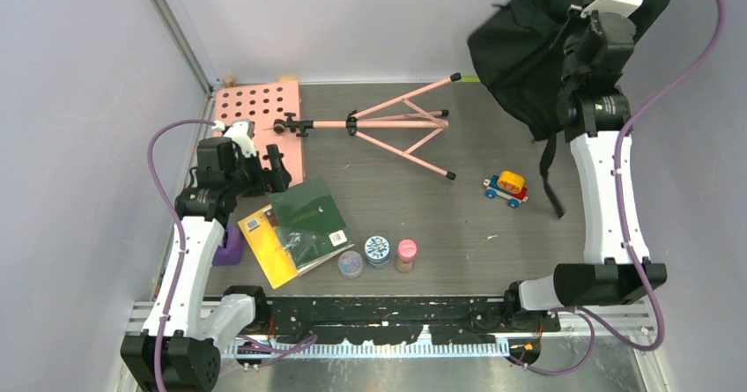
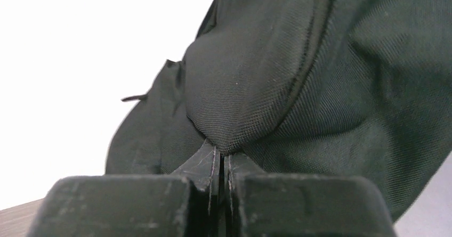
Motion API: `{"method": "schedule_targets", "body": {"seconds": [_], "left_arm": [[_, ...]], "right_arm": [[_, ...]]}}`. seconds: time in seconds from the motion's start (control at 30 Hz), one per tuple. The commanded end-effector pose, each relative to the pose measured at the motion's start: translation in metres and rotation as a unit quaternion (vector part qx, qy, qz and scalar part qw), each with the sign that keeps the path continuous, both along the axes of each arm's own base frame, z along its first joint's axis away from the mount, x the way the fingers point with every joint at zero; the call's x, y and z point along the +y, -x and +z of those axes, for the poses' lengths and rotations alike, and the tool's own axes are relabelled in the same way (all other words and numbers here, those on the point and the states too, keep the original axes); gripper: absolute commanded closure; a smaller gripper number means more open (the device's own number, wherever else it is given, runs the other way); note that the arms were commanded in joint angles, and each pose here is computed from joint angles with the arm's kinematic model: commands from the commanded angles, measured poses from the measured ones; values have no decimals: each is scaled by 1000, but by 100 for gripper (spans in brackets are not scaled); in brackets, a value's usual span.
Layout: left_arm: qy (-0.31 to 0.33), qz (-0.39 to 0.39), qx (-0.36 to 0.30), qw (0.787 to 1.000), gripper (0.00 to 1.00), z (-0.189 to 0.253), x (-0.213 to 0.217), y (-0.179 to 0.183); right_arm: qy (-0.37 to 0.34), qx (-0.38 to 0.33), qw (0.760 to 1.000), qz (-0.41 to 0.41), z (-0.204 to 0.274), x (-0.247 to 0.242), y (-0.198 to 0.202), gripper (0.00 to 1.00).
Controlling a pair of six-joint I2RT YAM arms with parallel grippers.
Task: Pack the student bag
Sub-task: Pick up the student bag at the corner of the board, then place the student bag at the center of the board.
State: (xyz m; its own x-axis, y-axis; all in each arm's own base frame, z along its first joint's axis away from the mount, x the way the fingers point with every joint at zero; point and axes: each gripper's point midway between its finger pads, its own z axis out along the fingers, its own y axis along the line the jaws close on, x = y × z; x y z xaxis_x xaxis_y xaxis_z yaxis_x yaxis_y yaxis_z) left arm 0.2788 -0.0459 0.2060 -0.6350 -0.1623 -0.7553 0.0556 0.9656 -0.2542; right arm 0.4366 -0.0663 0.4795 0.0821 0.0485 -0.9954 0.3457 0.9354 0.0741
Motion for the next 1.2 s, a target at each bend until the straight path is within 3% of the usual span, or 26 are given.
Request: {"method": "schedule_targets", "body": {"seconds": [0.0, 0.3, 0.57, 0.77, 0.9, 1.03, 1.17], "left_arm": [[7, -23, -40, 999, 2, 23, -8, -4], [11, -33, -68, 997, 2, 34, -12, -2], [2, -20, -84, 996, 2, 38, -6, -3], [-7, -6, -103, 995, 2, 44, -1, -2], [-11, -4, -106, 994, 2, 44, 1, -1], [-12, -3, -105, 994, 2, 44, 1, 0], [-8, -8, -104, 995, 2, 43, -1, 1]], "right_arm": [[13, -119, 989, 86, 100, 49, 50, 99], [12, -80, 961, 263, 96, 162, 73, 99], [45, -64, 920, 385, 85, 261, 96, 99], [83, -45, 875, 474, 59, 336, 117, 99], [118, -61, 884, 448, 53, 354, 117, 100], [140, -90, 936, 310, 77, 320, 108, 100], [150, -128, 963, 182, 112, 269, 110, 100]]}}
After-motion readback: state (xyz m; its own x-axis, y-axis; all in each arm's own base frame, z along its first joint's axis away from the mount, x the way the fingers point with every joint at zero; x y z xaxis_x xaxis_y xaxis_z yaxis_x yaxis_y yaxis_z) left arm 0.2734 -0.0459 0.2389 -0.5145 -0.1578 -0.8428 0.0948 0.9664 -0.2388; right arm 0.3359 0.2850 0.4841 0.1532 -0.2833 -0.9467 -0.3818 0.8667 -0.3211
